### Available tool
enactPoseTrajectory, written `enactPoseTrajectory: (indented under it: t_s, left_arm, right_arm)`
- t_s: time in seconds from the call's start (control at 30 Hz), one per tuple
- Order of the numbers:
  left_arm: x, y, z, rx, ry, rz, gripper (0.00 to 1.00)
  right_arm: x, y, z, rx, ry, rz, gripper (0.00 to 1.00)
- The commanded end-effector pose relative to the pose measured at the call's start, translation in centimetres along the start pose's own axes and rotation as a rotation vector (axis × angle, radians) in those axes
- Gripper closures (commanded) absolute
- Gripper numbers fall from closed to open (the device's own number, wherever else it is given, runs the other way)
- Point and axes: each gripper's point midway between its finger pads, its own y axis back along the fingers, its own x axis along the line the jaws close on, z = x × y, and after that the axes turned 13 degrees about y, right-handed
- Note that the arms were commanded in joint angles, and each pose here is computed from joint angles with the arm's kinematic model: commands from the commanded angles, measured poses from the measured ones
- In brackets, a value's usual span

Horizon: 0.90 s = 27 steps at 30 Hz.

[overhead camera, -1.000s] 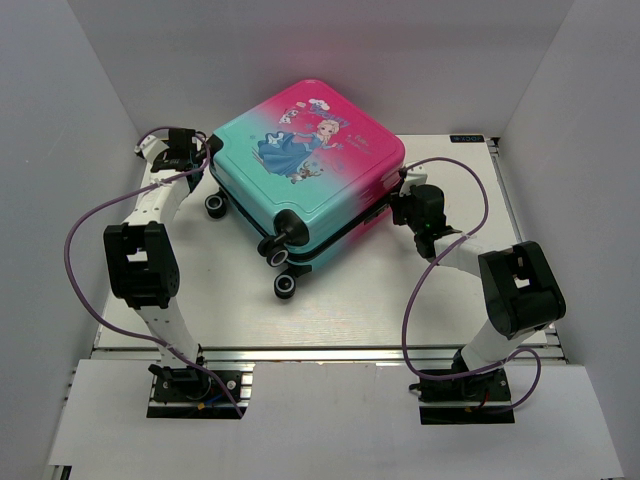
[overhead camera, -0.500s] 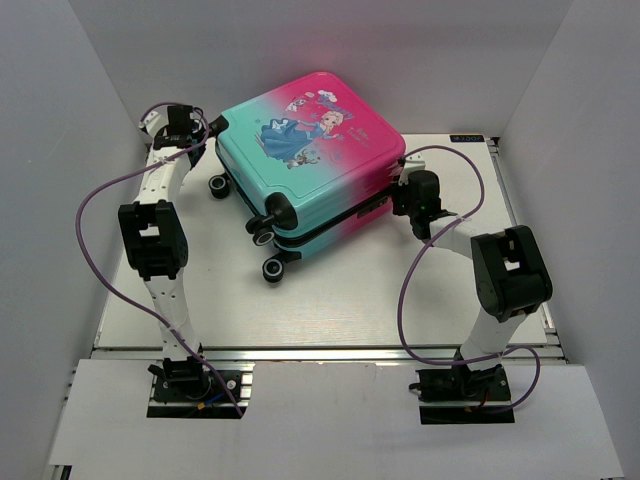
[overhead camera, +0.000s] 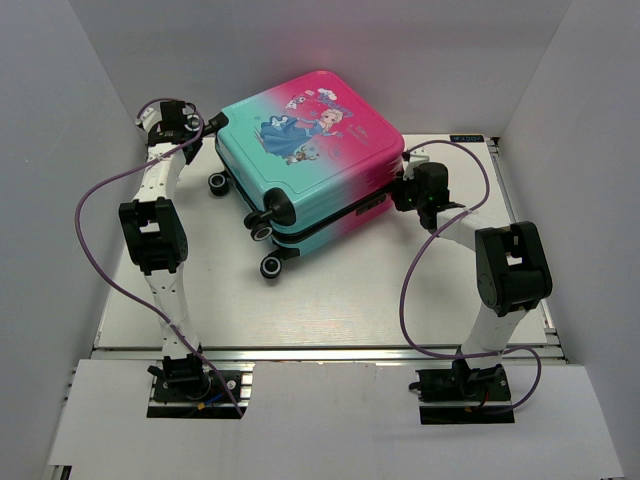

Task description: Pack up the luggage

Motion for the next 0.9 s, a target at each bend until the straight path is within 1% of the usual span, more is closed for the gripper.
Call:
enactPoseTrajectory:
  t_s: [0.0,0.03,0.07,0.13,0.17,0.23,0.3,0.37,0.43,0.47,0.5,0.53,0.57,0.6,0.63,0.67,0.7,0.73,0.77,0.8,0.87]
  left_arm:
    - [-7.9,0.7,-5.8,0.09,0.01,-0.303,0.64]
    - [-7.5,0.8,-5.8,0.089,0.009,-0.296,0.64]
    - [-6.3,0.4,-6.5,0.099,0.007,-0.269,0.64]
    - [-6.3,1.2,-6.1,0.093,0.013,-0.28,0.64]
    - [-5.9,1.3,-7.0,0.106,0.008,-0.274,0.64]
    - [-5.9,1.6,-6.9,0.103,0.009,-0.276,0.64]
    - [-6.0,1.7,-7.3,0.102,-0.005,-0.278,0.63]
    - [-5.8,1.6,-7.4,0.108,-0.009,-0.264,0.63]
    - [-5.9,1.7,-7.5,0.113,-0.005,-0.265,0.63]
    - [-5.8,1.7,-7.5,0.116,-0.004,-0.266,0.63]
    - [-5.7,1.7,-7.6,0.115,-0.002,-0.264,0.63]
    - [-5.8,1.7,-7.5,0.115,-0.002,-0.267,0.63]
    - [-5.7,1.7,-7.6,0.116,-0.002,-0.266,0.63]
    - [-5.7,1.7,-7.5,0.113,-0.003,-0.266,0.63]
    - [-5.4,1.4,-7.7,0.116,-0.005,-0.256,0.63]
    - [-5.4,1.4,-7.8,0.117,-0.006,-0.256,0.63]
    - [-5.4,1.4,-7.8,0.117,-0.006,-0.256,0.63]
    - [-5.3,1.3,-7.8,0.117,-0.008,-0.255,0.63]
    - [-5.4,1.3,-7.9,0.119,-0.009,-0.258,0.63]
    - [-5.4,1.2,-7.9,0.119,-0.01,-0.258,0.63]
    - [-5.3,1.0,-8.1,0.123,-0.01,-0.255,0.62]
  right_arm:
    - [-18.4,3.1,4.4,-0.271,-0.151,-0.681,1.0]
    - [-18.4,4.4,4.6,-0.298,-0.154,-0.702,1.0]
    - [-18.4,4.9,4.6,-0.303,-0.151,-0.71,1.0]
    - [-18.0,5.3,3.4,-0.28,-0.148,-0.698,1.0]
    - [-17.9,5.2,3.1,-0.27,-0.14,-0.69,1.0]
    - [-17.7,4.5,2.4,-0.25,-0.126,-0.666,1.0]
    - [-17.3,3.5,2.2,-0.256,-0.116,-0.628,1.0]
    - [-18.0,3.1,4.2,-0.318,-0.113,-0.631,1.0]
    - [-19.2,2.2,4.5,-0.338,-0.124,-0.662,1.0]
    - [-20.4,2.2,6.6,-0.394,-0.126,-0.674,1.0]
    - [-20.6,1.2,6.5,-0.403,-0.126,-0.659,1.0]
    - [-20.0,0.4,7.5,-0.434,-0.102,-0.596,1.0]
    - [-20.0,0.1,9.8,-0.49,-0.082,-0.564,1.0]
    - [-19.4,-1.0,9.9,-0.493,-0.06,-0.512,1.0]
    - [-17.8,-1.9,11.0,-0.521,-0.006,-0.4,1.0]
    - [-16.9,-2.3,11.8,-0.535,0.068,-0.339,1.0]
    - [-16.5,-3.0,12.5,-0.549,0.101,-0.3,1.0]
    - [-14.6,-3.5,13.0,-0.573,0.159,-0.191,1.0]
    - [-13.9,-3.7,13.4,-0.587,0.188,-0.153,1.0]
    - [-12.7,-4.2,13.8,-0.609,0.219,-0.071,1.0]
    - [-12.1,-4.6,13.9,-0.615,0.238,-0.025,1.0]
